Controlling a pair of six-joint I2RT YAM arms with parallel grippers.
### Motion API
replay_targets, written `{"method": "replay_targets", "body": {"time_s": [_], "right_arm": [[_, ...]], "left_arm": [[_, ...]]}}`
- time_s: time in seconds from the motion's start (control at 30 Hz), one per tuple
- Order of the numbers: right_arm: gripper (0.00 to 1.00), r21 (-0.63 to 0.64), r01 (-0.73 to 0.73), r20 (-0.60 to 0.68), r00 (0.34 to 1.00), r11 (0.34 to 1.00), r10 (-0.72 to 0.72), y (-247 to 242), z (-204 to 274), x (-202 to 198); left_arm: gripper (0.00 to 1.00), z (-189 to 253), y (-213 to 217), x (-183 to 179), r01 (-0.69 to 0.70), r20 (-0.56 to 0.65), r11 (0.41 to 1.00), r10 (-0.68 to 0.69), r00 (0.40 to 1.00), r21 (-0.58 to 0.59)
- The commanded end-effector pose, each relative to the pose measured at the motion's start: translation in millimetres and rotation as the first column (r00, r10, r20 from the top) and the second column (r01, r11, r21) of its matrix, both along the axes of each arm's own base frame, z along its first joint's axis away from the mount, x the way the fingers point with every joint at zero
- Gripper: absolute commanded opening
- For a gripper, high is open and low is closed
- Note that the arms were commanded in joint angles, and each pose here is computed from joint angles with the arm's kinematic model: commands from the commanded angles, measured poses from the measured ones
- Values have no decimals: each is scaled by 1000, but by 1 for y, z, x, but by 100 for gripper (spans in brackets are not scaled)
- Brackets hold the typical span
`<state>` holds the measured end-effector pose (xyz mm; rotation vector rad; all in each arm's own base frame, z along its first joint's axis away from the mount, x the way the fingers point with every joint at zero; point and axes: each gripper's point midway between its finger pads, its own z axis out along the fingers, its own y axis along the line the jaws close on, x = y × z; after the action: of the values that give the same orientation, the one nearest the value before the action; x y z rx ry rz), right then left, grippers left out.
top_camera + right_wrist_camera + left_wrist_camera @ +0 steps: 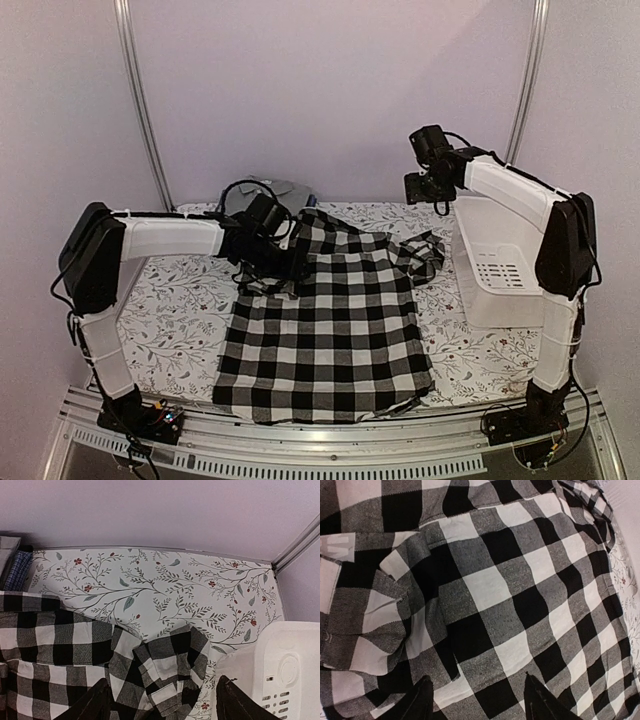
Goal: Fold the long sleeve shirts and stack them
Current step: Adjust the sleeve at the center of the board, then pick up the sleeve from the center of the board.
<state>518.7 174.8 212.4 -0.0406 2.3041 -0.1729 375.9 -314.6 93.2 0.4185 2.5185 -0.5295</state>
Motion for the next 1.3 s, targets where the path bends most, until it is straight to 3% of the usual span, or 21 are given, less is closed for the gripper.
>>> {"method": "replay_targets", "body": {"time_s": [0.0,0.1,0.23,0.5,0.9,1.27], "right_arm": [[72,94,-112,6,994,989,112,39,6,-24],[72,124,-153,8,988,980,154,53,5,-39],[72,140,-183,6,983,973,184,63,4,-56],[72,163,-212,-7,976,964,216,71,-3,-78],[72,172,-204,-18,977,964,210,65,-10,-92],[72,174,-208,-14,977,962,214,67,-9,-93]], "left_arm": [[65,26,20,16,-121,49,992,122,991,-32],[66,38,49,28,-226,53,971,230,972,-72],[59,21,90,42,-327,-7,943,327,945,-58],[52,-18,141,65,-408,-84,910,402,912,-75],[51,-44,140,71,-388,-194,899,351,916,-202],[25,-40,136,62,-392,-209,888,347,914,-241]]}}
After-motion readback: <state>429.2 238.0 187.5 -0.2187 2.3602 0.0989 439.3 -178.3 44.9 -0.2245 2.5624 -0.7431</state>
